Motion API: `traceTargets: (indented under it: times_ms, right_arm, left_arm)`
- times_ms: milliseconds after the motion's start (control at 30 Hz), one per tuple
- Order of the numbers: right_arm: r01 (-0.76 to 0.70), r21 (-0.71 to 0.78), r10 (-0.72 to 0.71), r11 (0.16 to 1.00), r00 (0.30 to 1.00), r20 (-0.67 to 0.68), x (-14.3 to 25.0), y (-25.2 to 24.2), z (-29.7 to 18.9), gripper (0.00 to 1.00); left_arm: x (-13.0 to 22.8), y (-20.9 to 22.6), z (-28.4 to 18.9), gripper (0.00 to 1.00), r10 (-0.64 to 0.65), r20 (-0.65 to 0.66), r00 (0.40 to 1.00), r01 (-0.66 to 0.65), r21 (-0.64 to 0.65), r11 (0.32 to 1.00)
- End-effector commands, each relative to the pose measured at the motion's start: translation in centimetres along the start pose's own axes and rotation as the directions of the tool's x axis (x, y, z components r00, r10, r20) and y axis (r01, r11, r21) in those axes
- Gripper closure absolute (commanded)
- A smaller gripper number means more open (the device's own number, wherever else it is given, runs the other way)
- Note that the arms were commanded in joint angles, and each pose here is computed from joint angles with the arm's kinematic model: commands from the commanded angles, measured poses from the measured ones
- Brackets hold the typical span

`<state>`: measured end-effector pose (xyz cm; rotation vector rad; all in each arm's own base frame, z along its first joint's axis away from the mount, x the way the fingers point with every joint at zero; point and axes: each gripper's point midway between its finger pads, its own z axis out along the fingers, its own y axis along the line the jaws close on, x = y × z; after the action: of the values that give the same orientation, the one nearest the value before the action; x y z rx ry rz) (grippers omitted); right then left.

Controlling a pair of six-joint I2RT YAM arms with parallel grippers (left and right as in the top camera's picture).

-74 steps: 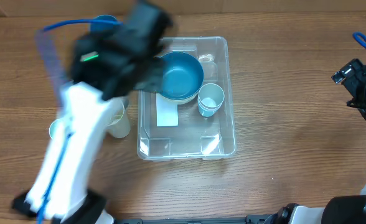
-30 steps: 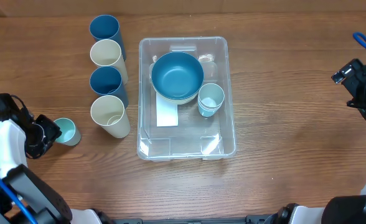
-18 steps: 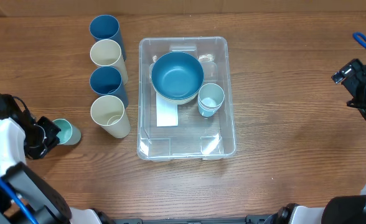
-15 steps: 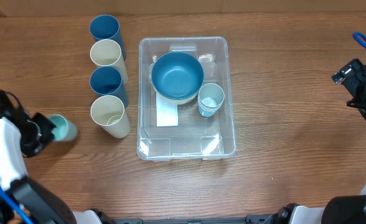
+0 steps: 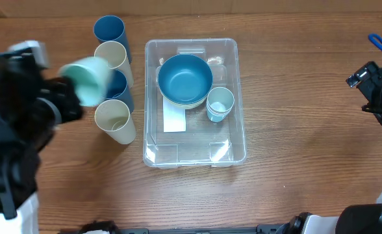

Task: Pack container
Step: 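Carry the mint cup into the bin and drop it onto the nested cups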

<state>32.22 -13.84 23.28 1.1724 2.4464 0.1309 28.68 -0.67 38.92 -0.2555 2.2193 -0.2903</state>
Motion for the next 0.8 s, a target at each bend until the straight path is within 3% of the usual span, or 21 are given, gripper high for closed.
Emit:
traceTargets:
  times_ms: [0, 167, 367, 567, 767]
  right_arm:
    - [-0.006, -0.006, 0.006, 1.0, 1.0, 0.018, -0.4, 0.1, -0.4, 0.0]
    - [-0.006, -0.006, 0.006, 1.0, 1.0, 0.018, -0.4, 0.1, -0.4, 0.0]
    - [-0.006, -0.006, 0.006, 1.0, 1.0, 0.018, -0.4, 0.1, -0.4, 0.0]
    - [-0.006, -0.006, 0.006, 1.0, 1.0, 0.018, -0.4, 0.1, -0.4, 0.0]
    - [-0.006, -0.006, 0.006, 1.0, 1.0, 0.018, -0.4, 0.1, -0.4, 0.0]
  left_arm:
    - [3.2, -7.6, 4.8, 0.96, 0.296, -0.127, 0.947, -0.265, 0.213, 0.94]
    - [7.0, -12.8, 11.6, 0.96, 0.493, -0.215, 0.843, -0.412, 0.333, 0.848]
    - [12.4, -17.8, 19.0, 0.96, 0.59, -0.293, 0.752, -0.45, 0.425, 0.785]
    - [16.6, -20.2, 22.1, 0.96, 0.643, -0.341, 0.686, -0.473, 0.462, 0.75]
    - [17.5, -20.1, 22.8, 0.96, 0.66, -0.355, 0.663, -0.513, 0.427, 0.745]
